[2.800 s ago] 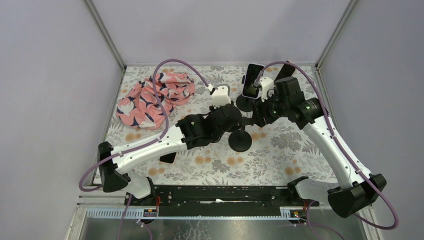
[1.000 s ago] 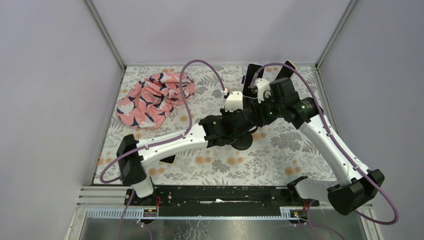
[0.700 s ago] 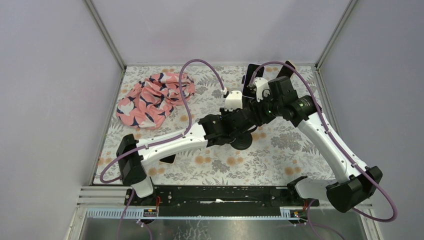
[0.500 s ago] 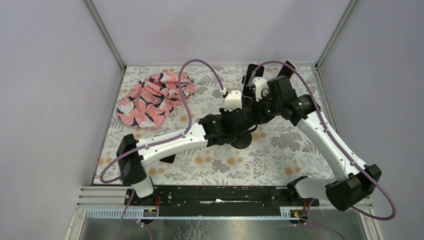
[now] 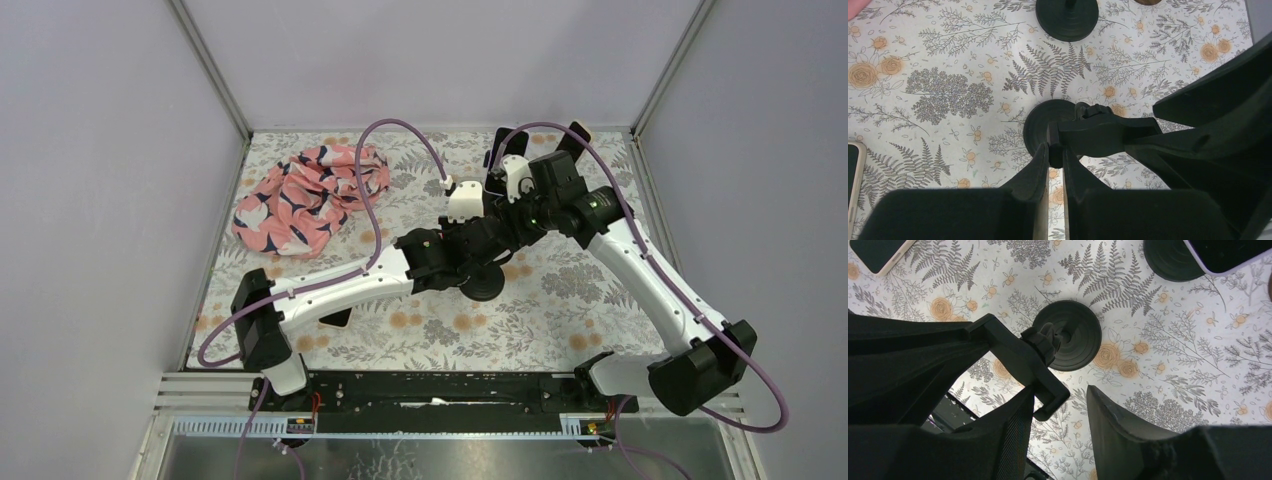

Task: Place the phone on the phone stand
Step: Adjust the phone stand at the center of the board.

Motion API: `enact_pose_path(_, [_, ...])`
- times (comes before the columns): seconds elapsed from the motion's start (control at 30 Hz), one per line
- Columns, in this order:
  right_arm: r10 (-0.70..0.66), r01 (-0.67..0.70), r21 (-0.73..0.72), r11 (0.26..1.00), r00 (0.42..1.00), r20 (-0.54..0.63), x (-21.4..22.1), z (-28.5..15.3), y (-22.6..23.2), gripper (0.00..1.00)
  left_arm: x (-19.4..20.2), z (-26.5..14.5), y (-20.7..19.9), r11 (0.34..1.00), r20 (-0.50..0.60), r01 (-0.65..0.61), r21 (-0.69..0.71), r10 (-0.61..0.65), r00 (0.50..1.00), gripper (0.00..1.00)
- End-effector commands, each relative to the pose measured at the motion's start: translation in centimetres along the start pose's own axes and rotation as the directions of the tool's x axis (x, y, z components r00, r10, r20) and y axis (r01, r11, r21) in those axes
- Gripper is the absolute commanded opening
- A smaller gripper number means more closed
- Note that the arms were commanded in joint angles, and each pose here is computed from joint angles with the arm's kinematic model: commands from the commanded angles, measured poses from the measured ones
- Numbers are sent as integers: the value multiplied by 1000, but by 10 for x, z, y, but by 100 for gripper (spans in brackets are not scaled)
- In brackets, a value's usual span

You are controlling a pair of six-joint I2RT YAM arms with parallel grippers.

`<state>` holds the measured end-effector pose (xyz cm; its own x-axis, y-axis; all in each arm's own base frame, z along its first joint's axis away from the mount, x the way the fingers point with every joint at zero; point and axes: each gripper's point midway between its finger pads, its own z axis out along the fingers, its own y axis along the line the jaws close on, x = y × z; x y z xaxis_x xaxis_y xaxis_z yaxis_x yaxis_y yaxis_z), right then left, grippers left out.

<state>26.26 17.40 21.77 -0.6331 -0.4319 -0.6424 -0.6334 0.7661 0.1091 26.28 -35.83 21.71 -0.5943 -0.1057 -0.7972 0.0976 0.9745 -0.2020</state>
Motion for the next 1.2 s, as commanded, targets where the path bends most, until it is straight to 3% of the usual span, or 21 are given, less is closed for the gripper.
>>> enact_pose_path(0.0, [-14,14,8,1000,999,30,-14,2,-3,49,-19,-14,-9,996,42,68,56,-70,997,0])
enact_pose_path(0.1, [-17,16,6,1000,1000,26,-12,1,-2,48,-20,-13,-8,997,49,62,49,-64,997,0])
enact_pose_path(0.23, [-28,27,46,999,999,29,-8,-5,-8,26,-20,-12,-5,998,60,51,32,-53,997,0])
enact_pose_path(0.53, [-13,11,137,990,1000,18,7,-15,-31,6,-32,-17,31,998,124,25,-63,-17,992,0])
enact_pose_path(0.77, [11,-10,186,982,1000,-4,21,-13,-50,0,-39,-22,52,996,136,27,-85,-15,991,0])
enact_pose_path(1.17, [22,-14,205,979,999,-36,35,-23,-76,0,-39,-22,78,993,115,17,-116,-3,993,0])
